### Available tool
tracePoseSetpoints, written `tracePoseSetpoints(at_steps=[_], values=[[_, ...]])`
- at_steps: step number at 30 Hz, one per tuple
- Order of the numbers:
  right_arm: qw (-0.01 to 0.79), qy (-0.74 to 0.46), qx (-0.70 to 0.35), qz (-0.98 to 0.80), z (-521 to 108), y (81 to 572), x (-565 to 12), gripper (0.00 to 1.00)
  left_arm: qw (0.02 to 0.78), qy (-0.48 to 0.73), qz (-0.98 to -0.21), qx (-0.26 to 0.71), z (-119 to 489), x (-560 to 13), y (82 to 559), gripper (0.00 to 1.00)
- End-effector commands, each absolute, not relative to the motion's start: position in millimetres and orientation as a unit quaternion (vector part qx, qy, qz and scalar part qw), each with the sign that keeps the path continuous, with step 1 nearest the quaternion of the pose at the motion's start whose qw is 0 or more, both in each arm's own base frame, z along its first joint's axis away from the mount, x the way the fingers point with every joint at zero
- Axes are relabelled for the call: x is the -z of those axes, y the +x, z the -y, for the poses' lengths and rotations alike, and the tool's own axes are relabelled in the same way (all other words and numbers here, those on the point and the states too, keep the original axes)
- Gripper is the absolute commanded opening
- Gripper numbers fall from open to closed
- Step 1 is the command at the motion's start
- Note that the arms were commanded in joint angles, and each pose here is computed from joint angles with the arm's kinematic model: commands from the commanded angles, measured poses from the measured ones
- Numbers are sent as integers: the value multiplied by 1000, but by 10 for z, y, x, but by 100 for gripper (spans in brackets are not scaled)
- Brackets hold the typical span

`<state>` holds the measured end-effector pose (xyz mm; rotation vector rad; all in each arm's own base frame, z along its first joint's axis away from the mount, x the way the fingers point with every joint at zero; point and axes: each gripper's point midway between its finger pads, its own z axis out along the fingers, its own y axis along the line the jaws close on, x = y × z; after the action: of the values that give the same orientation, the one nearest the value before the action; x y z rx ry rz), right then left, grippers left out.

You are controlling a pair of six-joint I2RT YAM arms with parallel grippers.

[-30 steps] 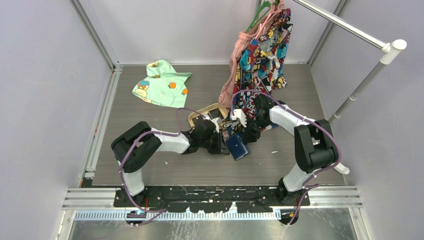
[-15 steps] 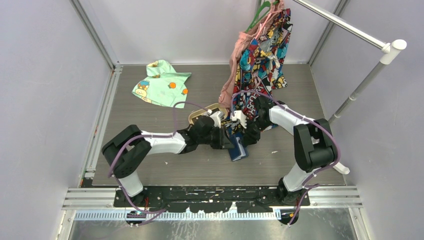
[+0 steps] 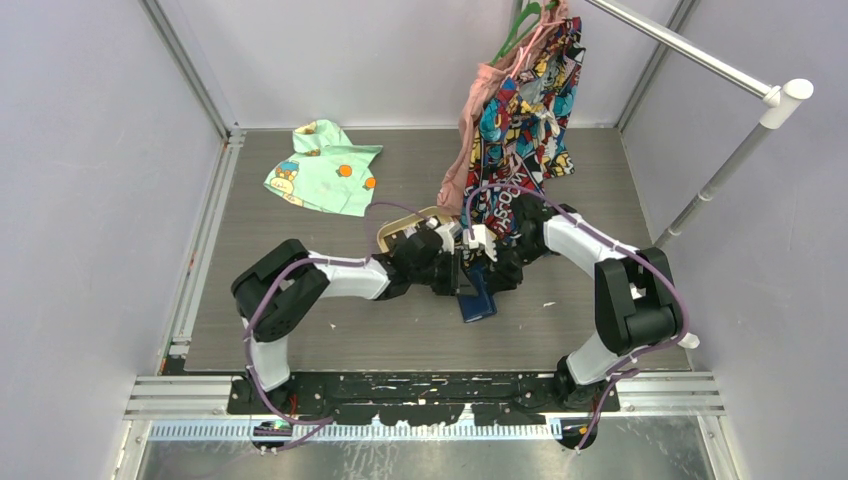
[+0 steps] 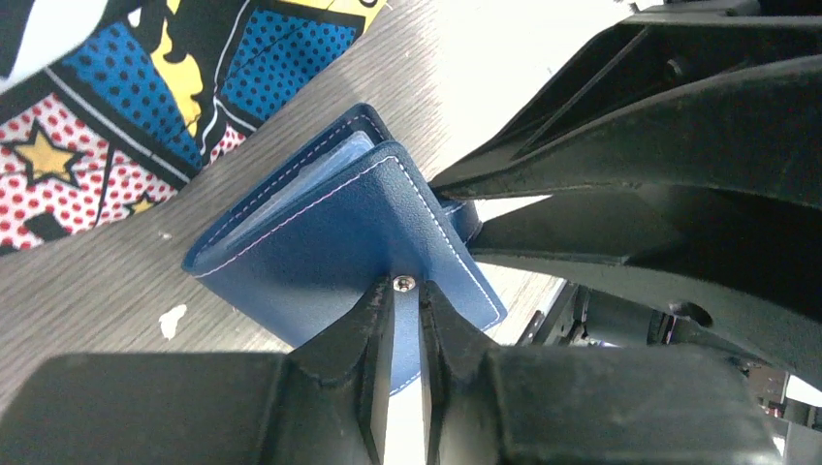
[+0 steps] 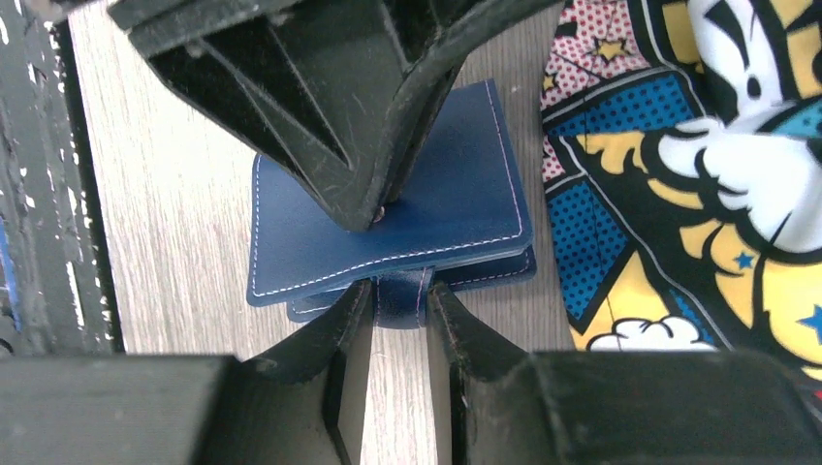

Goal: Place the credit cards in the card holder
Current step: Close the card holder at the center of the board.

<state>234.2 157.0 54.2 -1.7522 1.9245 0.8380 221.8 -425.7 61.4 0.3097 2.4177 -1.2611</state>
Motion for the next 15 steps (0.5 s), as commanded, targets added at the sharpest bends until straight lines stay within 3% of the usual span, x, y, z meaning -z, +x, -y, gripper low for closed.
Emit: tracePoseSetpoints(at_steps=[1,15], values=[[225,-571,-320,-722,-1707,2448,-730,30,201,118,-864,446,4383,-631,2312,17],[205,-300,-252,-897,-1521,2742,-619,29,197,88,-868,447,4338,-492,2311,17]])
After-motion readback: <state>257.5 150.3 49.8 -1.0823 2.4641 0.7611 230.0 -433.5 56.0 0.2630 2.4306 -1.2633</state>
